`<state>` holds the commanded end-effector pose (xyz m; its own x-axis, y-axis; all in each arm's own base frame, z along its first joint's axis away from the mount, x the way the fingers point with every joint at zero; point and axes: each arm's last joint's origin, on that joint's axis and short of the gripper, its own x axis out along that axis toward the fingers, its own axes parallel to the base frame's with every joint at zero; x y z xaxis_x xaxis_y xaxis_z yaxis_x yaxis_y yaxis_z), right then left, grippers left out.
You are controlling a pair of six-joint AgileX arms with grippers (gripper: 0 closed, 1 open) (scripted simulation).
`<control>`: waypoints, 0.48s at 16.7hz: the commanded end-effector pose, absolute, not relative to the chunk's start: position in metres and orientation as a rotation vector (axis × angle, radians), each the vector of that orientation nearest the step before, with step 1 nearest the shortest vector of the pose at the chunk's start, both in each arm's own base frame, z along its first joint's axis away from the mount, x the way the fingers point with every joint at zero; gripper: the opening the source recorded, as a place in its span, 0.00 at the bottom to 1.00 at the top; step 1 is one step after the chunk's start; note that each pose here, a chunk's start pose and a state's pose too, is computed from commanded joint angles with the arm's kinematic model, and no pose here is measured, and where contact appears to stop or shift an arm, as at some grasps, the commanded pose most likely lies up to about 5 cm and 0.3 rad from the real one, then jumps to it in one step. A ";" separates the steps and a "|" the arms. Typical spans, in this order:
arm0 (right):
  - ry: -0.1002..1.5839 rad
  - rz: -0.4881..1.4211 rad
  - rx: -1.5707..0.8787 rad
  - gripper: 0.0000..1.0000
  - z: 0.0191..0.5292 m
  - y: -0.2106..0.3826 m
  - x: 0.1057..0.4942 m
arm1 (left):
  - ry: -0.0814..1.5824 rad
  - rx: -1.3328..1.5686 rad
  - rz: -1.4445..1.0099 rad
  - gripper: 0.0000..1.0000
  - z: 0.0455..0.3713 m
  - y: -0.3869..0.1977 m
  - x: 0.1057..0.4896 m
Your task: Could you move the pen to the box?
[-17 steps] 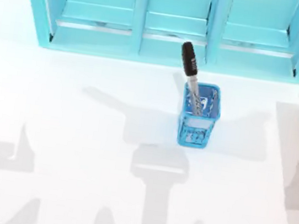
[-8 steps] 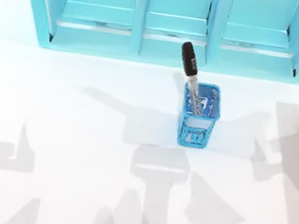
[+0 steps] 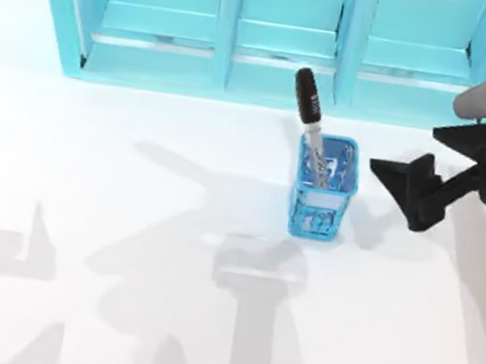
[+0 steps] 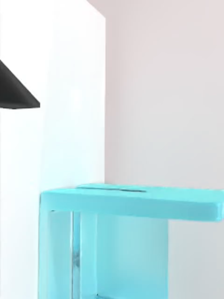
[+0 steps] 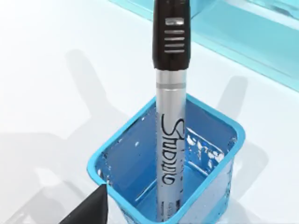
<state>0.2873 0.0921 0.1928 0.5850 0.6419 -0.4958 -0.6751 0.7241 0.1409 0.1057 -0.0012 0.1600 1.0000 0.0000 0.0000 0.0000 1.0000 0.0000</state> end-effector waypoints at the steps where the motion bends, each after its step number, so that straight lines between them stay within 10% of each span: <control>1: 0.572 0.798 -0.064 1.00 0.186 0.098 0.295 | 0.000 0.000 0.000 1.00 0.160 -0.001 0.106; 8: 0.623 0.865 -0.062 1.00 0.169 0.112 0.312 | 0.000 0.000 0.000 1.00 0.160 -0.001 0.106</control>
